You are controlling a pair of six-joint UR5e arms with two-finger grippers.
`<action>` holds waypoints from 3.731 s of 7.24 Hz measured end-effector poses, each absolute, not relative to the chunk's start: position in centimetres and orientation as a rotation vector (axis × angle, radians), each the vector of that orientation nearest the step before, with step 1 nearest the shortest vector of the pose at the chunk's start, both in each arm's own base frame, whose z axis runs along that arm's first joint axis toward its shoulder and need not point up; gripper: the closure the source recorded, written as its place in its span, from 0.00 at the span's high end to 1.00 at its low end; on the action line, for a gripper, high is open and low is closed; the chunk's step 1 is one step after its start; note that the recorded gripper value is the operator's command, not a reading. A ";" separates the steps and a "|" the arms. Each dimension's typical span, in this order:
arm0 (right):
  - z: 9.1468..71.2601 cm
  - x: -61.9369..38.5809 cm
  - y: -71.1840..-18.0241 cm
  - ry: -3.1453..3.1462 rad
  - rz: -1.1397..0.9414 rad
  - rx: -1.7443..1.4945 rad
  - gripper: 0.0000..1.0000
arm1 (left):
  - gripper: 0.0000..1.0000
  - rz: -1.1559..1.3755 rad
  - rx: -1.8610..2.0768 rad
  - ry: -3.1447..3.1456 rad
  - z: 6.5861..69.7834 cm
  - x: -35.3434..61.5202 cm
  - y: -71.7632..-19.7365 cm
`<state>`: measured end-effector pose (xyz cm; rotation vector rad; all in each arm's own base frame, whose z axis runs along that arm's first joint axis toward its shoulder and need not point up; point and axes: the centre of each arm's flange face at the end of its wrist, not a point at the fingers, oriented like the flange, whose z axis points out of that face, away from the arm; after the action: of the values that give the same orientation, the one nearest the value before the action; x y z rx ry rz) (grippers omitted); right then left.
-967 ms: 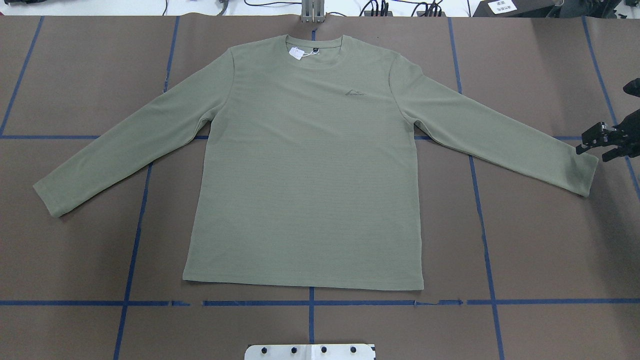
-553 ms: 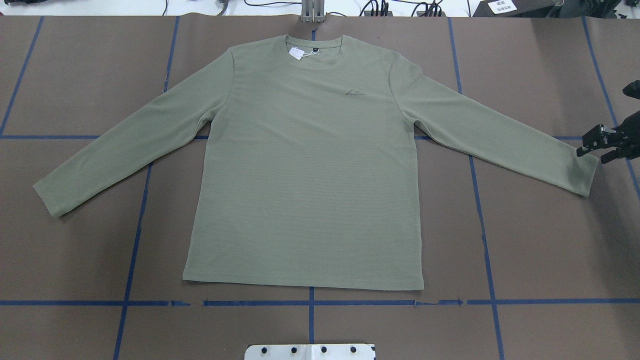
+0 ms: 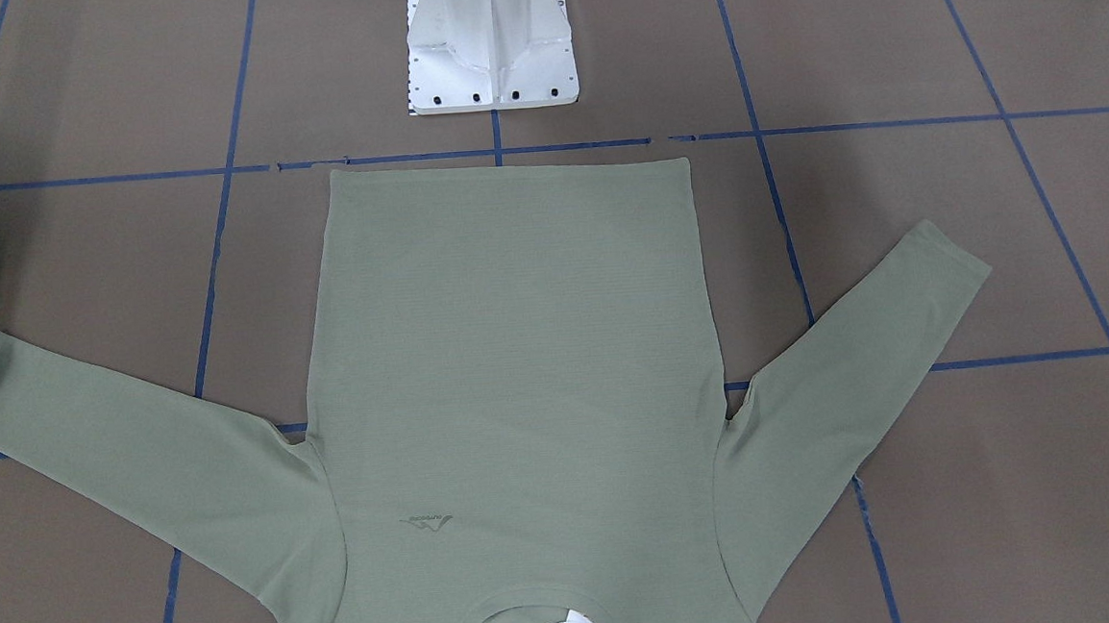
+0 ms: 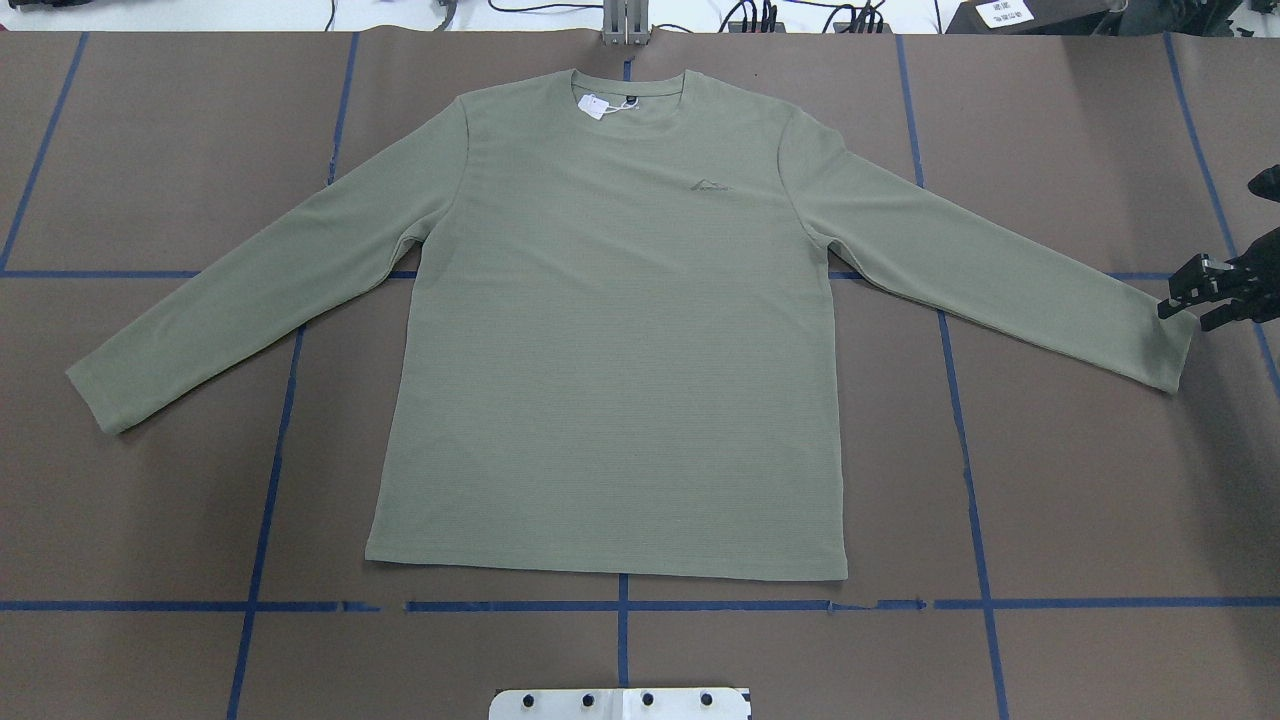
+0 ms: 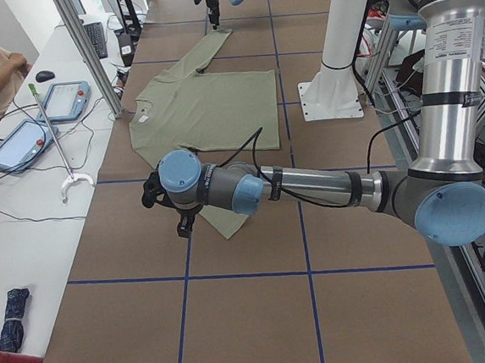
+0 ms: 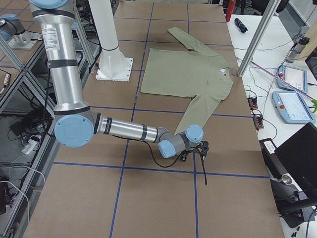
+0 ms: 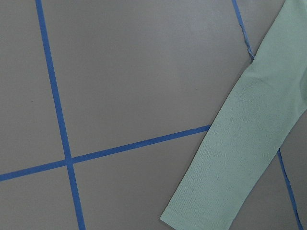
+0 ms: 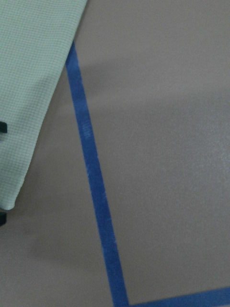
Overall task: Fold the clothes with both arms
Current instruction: 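Move the right gripper toward the cuff of the sleeve nearest it, then grasp the sleeve cuff with the right gripper and fold it across the shirt, then lay the sleeve near the opposite shoulder and release while left arm approaches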
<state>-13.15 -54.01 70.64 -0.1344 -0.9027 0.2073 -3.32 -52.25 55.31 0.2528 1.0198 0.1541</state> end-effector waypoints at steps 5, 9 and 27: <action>70.4 -13.0 -53.8 -0.913 0.207 -0.139 0.00 | 1.00 0.153 0.258 1.019 55.0 -3.4 -52.2; 64.1 -11.3 -53.9 -1.036 0.170 -0.087 0.00 | 1.00 0.152 0.260 1.018 54.6 -3.5 -52.2; 2.6 -66.8 -56.6 -1.192 0.307 0.214 0.00 | 1.00 0.152 0.252 1.023 55.1 -3.3 -52.3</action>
<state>-66.77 -56.61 2.64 0.2139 -1.1921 0.3069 -3.29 -52.26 55.06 0.2520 1.0230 0.1522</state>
